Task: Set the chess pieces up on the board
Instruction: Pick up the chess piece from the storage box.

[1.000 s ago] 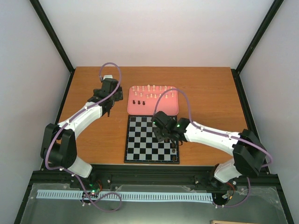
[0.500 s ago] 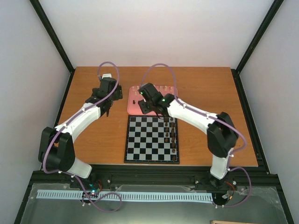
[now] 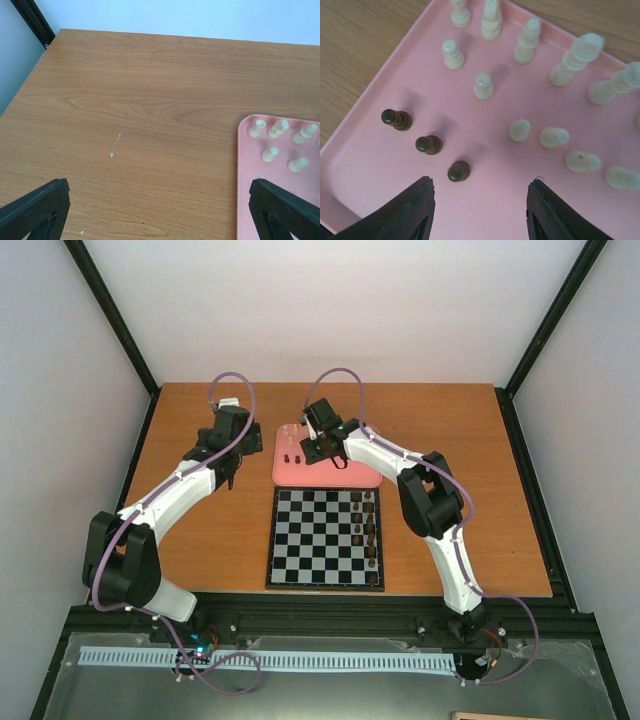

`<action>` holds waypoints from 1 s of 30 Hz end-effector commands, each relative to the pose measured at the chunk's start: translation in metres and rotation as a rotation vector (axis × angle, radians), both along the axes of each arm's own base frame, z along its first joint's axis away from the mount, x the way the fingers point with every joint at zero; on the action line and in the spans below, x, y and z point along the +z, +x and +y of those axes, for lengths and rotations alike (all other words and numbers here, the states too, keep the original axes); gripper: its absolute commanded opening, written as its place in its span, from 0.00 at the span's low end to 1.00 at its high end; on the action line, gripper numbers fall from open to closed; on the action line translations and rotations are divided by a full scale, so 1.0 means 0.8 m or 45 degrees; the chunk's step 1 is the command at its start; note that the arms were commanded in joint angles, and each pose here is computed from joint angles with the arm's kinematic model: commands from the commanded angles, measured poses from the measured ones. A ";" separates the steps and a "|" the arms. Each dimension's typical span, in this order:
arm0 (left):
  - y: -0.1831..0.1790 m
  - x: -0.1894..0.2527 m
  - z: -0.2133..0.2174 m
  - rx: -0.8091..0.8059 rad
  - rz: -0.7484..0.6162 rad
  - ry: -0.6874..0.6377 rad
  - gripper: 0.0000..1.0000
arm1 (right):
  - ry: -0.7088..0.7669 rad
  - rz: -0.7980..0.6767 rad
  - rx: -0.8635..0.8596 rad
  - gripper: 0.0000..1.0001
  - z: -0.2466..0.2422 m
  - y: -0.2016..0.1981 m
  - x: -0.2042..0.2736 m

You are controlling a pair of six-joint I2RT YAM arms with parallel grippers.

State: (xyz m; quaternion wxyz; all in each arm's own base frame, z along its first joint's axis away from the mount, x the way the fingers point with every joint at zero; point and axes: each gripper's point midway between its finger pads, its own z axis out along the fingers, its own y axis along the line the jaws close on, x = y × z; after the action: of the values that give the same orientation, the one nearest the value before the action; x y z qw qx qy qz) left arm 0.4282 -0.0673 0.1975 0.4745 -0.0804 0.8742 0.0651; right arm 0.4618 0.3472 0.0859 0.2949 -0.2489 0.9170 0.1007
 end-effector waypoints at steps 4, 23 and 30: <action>0.011 0.009 0.001 0.018 -0.026 0.009 1.00 | 0.047 0.060 0.097 0.49 0.026 0.001 -0.016; 0.011 0.008 0.001 0.016 -0.025 0.009 1.00 | 0.000 0.139 0.074 0.31 0.023 0.006 -0.062; 0.011 0.008 0.001 0.018 -0.025 0.012 1.00 | 0.002 0.127 0.074 0.12 0.023 0.008 -0.058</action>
State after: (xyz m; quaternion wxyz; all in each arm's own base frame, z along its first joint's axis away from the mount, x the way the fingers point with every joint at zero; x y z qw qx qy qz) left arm 0.4295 -0.0671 0.1900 0.4672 -0.0790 0.8778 0.0705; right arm 0.4604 0.3634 0.0333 0.2365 -0.2718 0.9255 0.1170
